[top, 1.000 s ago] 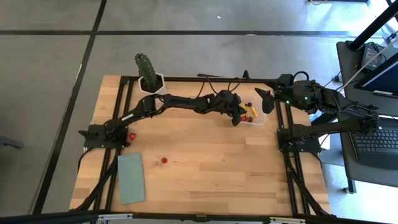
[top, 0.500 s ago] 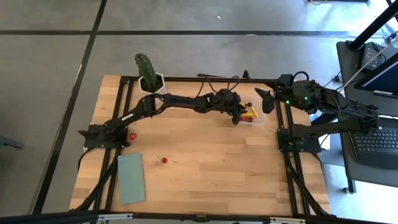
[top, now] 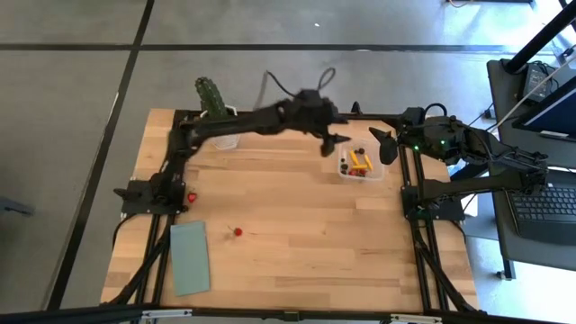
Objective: Pick and placing Produce into tupperware
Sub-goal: Put the bottom red strawberry into the transparent bin
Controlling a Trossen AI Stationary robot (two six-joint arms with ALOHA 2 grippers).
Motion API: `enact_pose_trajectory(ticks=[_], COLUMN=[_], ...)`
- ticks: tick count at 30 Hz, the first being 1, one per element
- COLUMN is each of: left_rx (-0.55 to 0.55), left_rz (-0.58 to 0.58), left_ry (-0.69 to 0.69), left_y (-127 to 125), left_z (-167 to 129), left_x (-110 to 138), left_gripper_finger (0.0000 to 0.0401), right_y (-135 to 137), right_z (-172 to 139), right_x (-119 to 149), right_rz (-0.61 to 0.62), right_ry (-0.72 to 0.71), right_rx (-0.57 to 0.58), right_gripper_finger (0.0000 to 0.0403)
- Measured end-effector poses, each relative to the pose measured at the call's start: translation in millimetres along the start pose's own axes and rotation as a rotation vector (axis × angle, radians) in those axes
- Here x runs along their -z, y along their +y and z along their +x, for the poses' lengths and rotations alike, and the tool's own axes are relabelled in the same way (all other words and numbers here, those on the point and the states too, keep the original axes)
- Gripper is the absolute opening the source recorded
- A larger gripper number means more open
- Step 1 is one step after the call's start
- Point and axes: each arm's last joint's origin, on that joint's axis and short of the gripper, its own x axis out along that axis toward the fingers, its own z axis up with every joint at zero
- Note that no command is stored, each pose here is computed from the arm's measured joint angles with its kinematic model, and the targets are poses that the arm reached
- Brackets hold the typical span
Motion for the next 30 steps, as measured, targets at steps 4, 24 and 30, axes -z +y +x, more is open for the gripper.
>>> enact_pose_trajectory(ticks=[4, 24, 30], left_rx=[-0.056, 0.177, 0.234], left_rz=[0.093, 0.051, 0.014], left_ry=[0.095, 1.036, 1.161], left_y=[-17.0, -151.2, -181.3], left_z=[-60.9, -166.8, -151.1], left_x=[-34.6, 32.8, 97.7], left_gripper_finger=[0.0289, 0.0246, 0.0233], right_y=[0.0, 4.4, 6.1], right_z=[0.1, 5.2, 9.6], right_x=[0.0, -3.2, -0.4], right_rz=[-0.001, -0.067, -0.087], right_ry=[0.0, -0.022, 0.01], right_rx=[0.0, -0.004, 0.006], right_gripper_finger=[0.0255, 0.0255, 0.0255])
